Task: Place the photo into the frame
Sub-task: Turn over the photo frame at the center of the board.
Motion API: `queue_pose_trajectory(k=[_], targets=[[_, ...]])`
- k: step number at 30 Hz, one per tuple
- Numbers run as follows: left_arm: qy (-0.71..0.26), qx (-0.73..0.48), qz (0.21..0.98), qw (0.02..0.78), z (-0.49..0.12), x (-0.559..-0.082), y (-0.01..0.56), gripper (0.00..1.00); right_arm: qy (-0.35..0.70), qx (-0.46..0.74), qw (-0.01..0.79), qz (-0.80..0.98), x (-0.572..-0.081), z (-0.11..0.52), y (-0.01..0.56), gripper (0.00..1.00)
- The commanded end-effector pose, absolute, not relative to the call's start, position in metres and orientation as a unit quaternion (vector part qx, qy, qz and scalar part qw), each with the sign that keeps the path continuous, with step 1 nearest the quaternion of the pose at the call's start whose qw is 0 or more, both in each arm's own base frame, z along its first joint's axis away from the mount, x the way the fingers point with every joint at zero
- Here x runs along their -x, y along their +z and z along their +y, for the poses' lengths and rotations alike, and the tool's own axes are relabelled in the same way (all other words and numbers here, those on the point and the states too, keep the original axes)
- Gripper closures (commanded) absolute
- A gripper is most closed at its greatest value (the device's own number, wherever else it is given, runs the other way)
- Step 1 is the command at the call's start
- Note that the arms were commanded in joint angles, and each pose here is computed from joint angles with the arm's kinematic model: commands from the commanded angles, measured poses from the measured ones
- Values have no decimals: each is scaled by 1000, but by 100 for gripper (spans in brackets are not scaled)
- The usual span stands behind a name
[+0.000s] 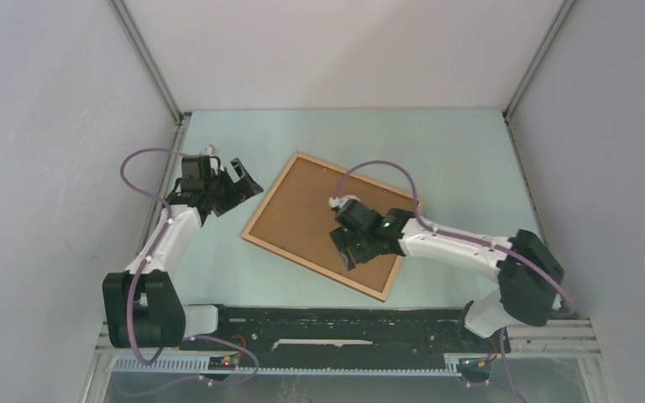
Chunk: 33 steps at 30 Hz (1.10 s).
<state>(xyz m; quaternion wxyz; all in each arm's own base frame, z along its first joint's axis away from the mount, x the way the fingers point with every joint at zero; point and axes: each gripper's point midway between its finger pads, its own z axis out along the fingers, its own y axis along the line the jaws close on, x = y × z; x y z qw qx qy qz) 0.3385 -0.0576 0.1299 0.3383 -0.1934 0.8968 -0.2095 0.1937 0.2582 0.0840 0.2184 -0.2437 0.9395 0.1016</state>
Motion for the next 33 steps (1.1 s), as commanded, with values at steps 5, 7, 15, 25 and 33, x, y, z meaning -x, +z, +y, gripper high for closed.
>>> queue_pose_trajectory(k=[5, 7, 15, 25, 33], targets=[[-158, 181, 885, 399, -37, -340, 159, 0, 66, 362, 204, 907, -167, 320, 60, 38], [-157, 181, 884, 400, -37, -340, 160, 0, 51, 381, 200, 901, -161, 325, 53, 40], [-160, 181, 885, 398, -38, -341, 159, 0, -4, 398, 183, 899, -149, 314, 32, 46], [-171, 180, 886, 393, -42, -342, 157, 0, -64, 405, 201, 890, -144, 302, 15, 62], [-186, 175, 886, 387, -49, -340, 156, 0, -31, 383, 230, 894, -153, 317, 22, 87]])
